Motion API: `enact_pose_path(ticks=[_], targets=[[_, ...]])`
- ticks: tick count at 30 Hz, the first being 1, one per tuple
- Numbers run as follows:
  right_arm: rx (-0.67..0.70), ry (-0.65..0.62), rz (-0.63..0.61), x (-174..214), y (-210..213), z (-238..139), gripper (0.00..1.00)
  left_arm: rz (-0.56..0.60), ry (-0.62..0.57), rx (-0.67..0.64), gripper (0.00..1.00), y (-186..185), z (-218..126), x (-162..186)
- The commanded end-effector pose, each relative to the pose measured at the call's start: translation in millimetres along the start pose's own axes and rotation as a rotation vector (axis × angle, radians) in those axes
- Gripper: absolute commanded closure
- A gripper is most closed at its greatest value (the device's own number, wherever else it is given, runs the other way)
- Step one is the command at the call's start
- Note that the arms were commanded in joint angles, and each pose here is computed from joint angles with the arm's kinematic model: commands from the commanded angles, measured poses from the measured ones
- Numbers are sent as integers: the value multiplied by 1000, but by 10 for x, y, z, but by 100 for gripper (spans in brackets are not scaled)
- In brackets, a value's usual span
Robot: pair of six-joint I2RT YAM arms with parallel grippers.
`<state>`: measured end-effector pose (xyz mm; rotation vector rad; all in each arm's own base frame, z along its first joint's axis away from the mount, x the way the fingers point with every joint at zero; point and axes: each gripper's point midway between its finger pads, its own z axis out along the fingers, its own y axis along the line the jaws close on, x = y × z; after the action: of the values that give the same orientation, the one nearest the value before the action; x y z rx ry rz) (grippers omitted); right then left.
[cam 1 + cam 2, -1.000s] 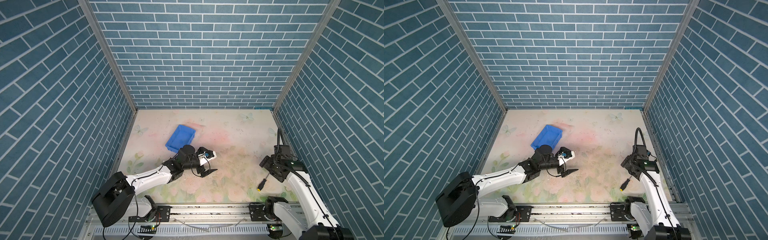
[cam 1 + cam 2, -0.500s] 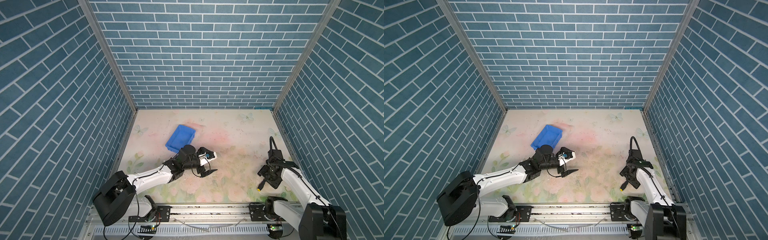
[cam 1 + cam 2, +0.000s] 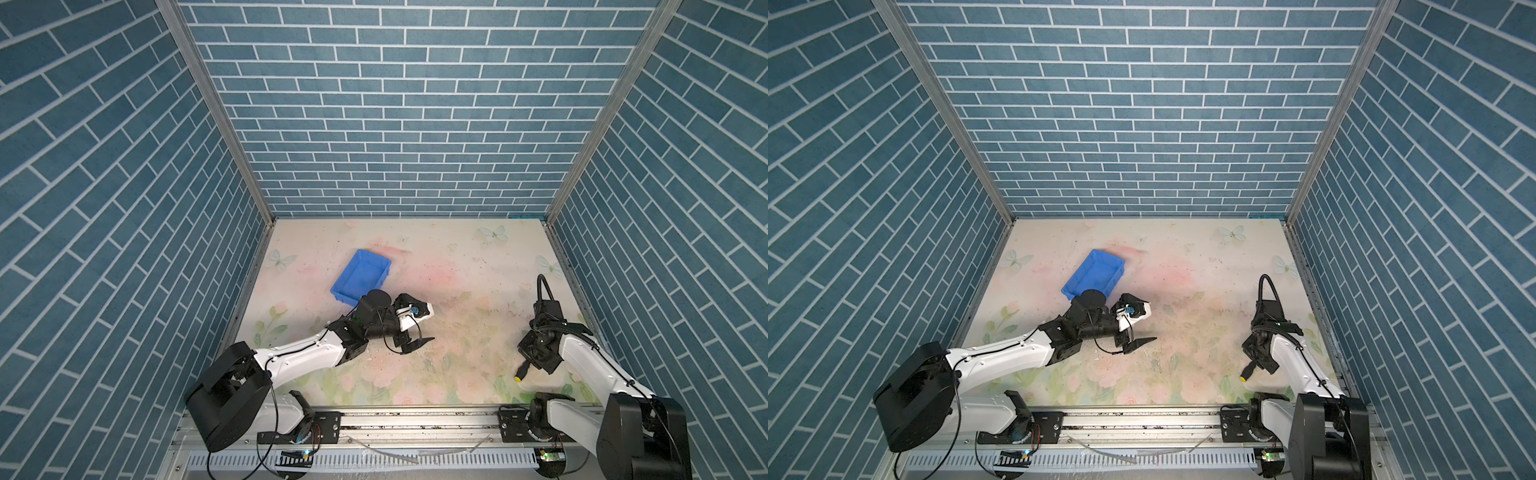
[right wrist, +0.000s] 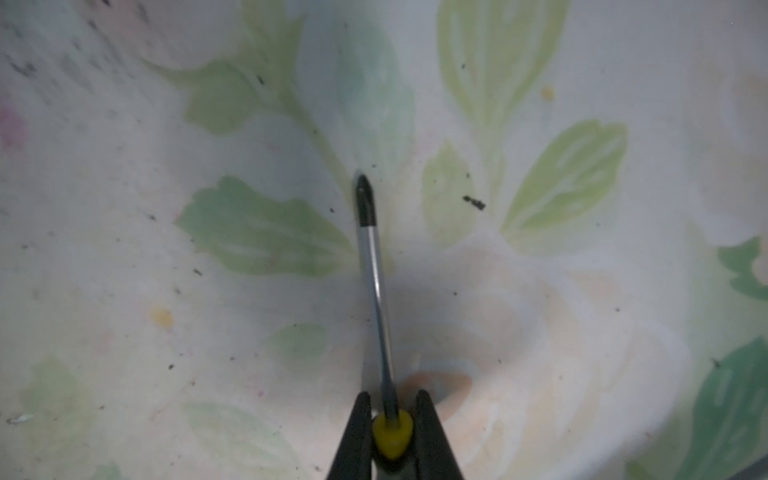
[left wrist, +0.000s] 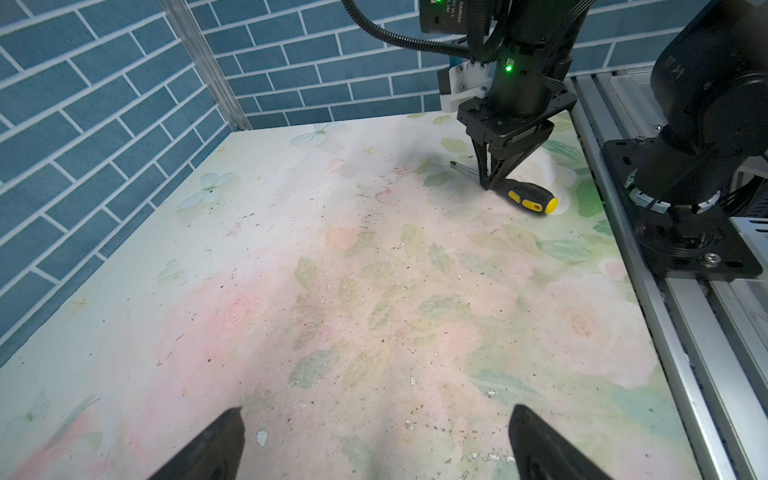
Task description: Put the screwdriver in the bin
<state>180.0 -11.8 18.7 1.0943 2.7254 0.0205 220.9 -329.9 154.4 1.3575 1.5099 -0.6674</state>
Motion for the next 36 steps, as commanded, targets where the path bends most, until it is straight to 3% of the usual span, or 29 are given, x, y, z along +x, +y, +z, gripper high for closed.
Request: enact_pose_path(ticks=[1, 9, 19, 22, 30, 36], targets=[[-20, -55, 29, -58, -5, -21, 97, -7, -4, -31, 0, 68, 25, -45], [-179, -166, -8, -267, 281, -236, 100, -93, -10, -106, 0, 213, 25, -74], [-483, -395, -153, -617, 1105, -856, 100, -399, -38, -185, 0, 441, 88, -191], [-579, -440, -214, -635, 1436, -1060, 100, -463, -93, -183, 0, 507, 99, -375], [-868, -541, -431, -439, 2318, -1666, 100, -607, -217, -113, 0, 480, 115, -600], [-1103, -522, -634, -26, 2797, -1950, 100, -733, -310, -113, 0, 572, 132, -689]])
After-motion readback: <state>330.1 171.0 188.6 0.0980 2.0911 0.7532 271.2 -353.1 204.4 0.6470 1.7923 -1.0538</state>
